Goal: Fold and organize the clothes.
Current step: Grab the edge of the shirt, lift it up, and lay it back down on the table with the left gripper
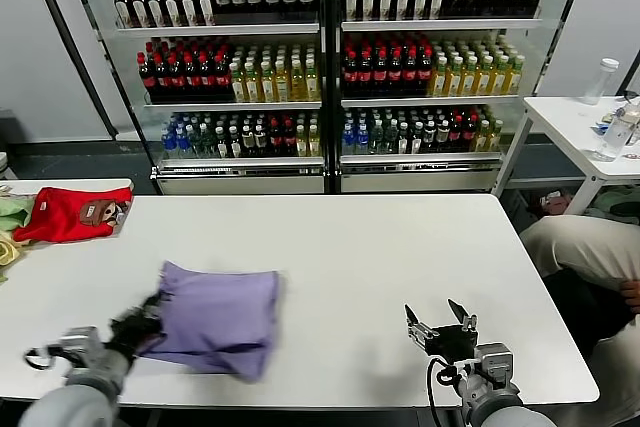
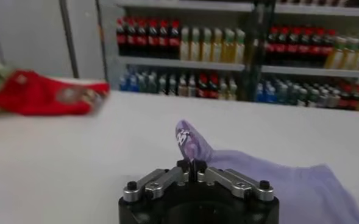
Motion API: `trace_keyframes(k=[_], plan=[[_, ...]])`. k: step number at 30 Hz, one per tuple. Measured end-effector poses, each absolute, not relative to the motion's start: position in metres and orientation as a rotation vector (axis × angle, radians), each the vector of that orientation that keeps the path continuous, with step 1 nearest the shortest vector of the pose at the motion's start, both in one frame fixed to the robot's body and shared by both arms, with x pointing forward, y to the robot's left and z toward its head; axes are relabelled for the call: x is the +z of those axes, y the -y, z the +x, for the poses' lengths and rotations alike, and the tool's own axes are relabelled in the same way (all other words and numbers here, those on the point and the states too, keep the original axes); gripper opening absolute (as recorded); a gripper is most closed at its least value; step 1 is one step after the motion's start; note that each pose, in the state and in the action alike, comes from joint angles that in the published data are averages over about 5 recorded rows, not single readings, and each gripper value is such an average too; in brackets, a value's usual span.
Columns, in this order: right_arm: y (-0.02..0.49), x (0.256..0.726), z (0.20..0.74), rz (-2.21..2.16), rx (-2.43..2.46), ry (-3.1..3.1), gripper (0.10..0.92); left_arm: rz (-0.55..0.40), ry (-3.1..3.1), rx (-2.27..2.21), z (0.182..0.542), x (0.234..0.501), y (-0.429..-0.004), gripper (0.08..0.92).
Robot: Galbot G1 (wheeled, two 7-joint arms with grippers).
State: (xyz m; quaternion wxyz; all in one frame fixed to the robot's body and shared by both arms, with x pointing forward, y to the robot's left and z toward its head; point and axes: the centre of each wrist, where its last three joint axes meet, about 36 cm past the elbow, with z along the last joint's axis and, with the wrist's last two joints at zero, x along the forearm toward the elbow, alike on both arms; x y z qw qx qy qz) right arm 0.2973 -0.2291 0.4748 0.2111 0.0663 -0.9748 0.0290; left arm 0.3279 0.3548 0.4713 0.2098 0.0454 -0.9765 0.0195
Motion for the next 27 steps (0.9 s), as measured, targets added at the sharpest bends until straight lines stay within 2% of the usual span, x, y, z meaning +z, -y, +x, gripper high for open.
trace_keyframes(k=[7,12,15,18,25,27], plan=[[0.230,0.475,0.298,0.181,0.079,2.711,0.823,0.249,2.763,-0.064,0.329,0.506,-0.421,0.106],[0.228,0.474,0.297,0.178,0.073,2.710,0.823,0.231,2.812,-0.069,0.328,0.526,-0.424,0.106],[0.228,0.473,0.296,0.174,0.074,2.708,0.823,0.162,2.845,-0.034,0.326,0.533,-0.404,0.106],[0.227,0.472,0.295,0.173,0.076,2.705,0.823,0.051,2.860,0.031,0.324,0.532,-0.371,0.106],[0.225,0.471,0.292,0.174,0.077,2.699,0.823,-0.241,2.812,0.233,0.324,0.505,-0.278,0.112],[0.225,0.471,0.292,0.173,0.079,2.699,0.823,-0.298,2.797,0.275,0.326,0.497,-0.254,0.143]])
